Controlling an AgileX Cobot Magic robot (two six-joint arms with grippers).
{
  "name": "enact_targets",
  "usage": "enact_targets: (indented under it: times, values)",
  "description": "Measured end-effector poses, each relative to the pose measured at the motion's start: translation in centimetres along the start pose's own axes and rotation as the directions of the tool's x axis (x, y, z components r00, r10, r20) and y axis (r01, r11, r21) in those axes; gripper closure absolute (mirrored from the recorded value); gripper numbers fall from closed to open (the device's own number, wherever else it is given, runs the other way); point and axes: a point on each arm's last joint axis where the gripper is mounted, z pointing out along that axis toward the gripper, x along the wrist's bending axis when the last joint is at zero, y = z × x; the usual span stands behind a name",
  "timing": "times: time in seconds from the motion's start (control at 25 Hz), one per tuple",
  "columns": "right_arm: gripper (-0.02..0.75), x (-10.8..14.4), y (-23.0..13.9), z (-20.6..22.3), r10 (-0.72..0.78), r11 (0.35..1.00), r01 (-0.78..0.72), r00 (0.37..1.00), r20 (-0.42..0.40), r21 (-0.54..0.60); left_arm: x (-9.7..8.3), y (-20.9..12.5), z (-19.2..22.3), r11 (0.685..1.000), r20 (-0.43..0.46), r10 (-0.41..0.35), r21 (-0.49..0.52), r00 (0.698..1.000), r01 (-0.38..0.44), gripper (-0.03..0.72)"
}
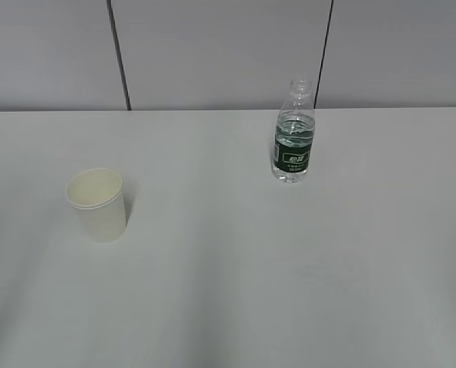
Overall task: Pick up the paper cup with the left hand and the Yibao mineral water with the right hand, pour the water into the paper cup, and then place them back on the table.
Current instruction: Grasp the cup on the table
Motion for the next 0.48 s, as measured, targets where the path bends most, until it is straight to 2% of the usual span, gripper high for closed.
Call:
enact_targets:
  times: [0.08, 0.28, 0.48]
  values:
    - [0.153, 0.0, 0.0, 0.0, 0.000, 1.000, 0.000, 1.000, 0.000, 0.000, -0.1, 0.9, 1.2, 1.000, 0.014, 0.012, 0.005, 1.000, -0.012, 0.130]
    - [0.153, 0.0, 0.0, 0.0, 0.000, 1.000, 0.000, 1.000, 0.000, 0.000, -0.8, 2.5, 2.8, 0.992, 0.091, 0.117, -0.053, 0.989, -0.112, 0.130]
    - [0.153, 0.0, 0.0, 0.0, 0.000, 1.000, 0.000, 1.000, 0.000, 0.000, -2.1, 3.3, 4.1, 0.967, 0.173, 0.253, -0.087, 0.952, -0.241, 0.130]
